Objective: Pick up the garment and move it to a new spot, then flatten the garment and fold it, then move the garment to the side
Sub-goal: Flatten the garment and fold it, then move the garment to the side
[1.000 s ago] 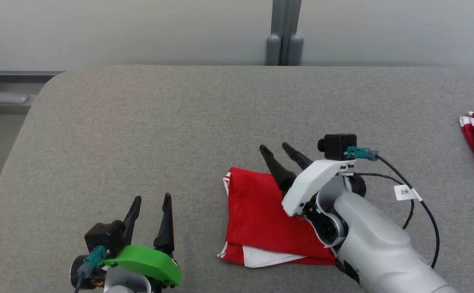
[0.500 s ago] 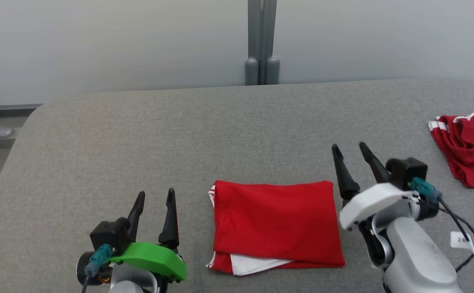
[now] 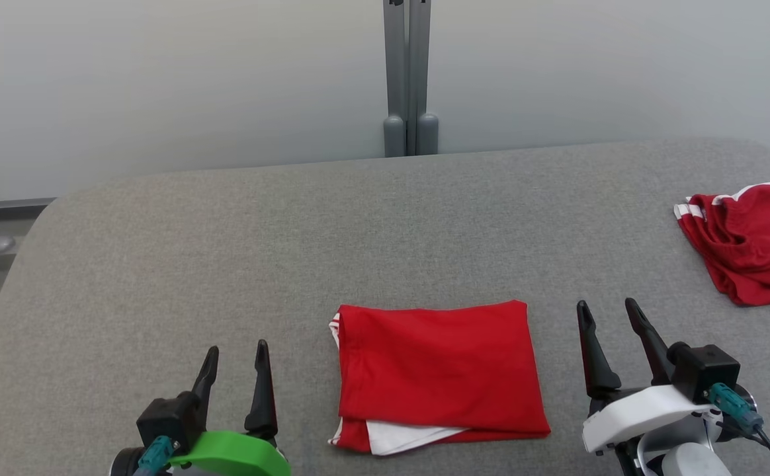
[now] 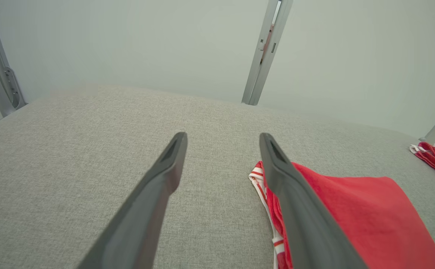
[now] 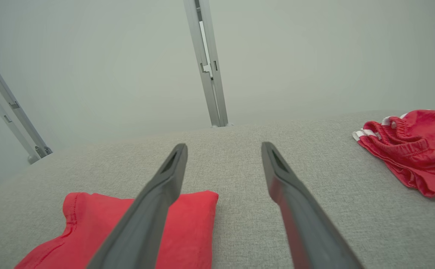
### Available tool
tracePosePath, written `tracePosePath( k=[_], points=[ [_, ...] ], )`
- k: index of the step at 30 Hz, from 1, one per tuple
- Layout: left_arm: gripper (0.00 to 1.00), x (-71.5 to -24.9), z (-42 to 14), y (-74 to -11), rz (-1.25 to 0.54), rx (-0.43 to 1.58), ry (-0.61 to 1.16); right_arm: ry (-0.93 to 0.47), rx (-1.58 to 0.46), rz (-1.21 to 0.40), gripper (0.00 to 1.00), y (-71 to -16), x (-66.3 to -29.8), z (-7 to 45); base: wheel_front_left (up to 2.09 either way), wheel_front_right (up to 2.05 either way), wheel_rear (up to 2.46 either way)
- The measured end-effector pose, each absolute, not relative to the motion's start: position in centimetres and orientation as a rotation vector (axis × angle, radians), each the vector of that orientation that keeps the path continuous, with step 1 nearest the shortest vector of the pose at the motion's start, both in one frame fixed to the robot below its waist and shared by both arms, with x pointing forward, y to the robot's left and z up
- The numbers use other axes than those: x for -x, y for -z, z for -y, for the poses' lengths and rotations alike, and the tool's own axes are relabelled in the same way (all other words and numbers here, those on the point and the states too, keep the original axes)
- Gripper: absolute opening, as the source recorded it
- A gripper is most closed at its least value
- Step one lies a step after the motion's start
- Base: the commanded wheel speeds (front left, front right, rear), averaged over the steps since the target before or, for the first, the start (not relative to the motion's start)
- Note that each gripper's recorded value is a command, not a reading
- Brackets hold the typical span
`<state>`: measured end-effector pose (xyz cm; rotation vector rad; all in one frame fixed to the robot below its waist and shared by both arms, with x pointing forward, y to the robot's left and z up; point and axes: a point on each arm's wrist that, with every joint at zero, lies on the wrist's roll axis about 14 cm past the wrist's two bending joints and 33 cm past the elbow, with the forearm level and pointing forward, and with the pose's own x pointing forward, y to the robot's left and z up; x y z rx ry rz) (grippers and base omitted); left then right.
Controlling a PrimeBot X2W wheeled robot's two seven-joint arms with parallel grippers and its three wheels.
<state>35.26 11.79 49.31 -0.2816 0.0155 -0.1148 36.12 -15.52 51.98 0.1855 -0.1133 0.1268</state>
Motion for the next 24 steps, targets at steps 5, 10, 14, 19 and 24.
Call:
tracePosePath(
  k=[5, 10, 14, 19, 24],
  points=[
    [1.00, -34.9, -11.7, -49.4, -0.009, 0.279, 0.115, -0.131, -0.193, 0.108, 1.00, -52.0, -35.7, 15.4, 0.00, 0.00, 0.00],
    [1.00, -34.8, -11.8, -49.2, -0.013, 0.275, 0.115, -0.141, -0.193, 0.087, 1.00, -51.7, -35.7, 15.1, 0.00, 0.00, 0.00],
    [1.00, -34.8, -11.8, -49.0, -0.020, 0.273, 0.113, -0.144, -0.193, 0.079, 1.00, -51.5, -35.8, 14.9, 0.00, 0.00, 0.00],
    [1.00, -34.9, -11.9, -48.8, -0.026, 0.272, 0.111, -0.147, -0.190, 0.058, 1.00, -51.1, -35.9, 14.8, 0.00, 0.00, 0.00],
    [1.00, -34.9, -11.9, -48.7, -0.030, 0.272, 0.110, -0.155, -0.187, 0.041, 1.00, -50.8, -36.0, 14.5, 0.00, 0.00, 0.00]
  ],
)
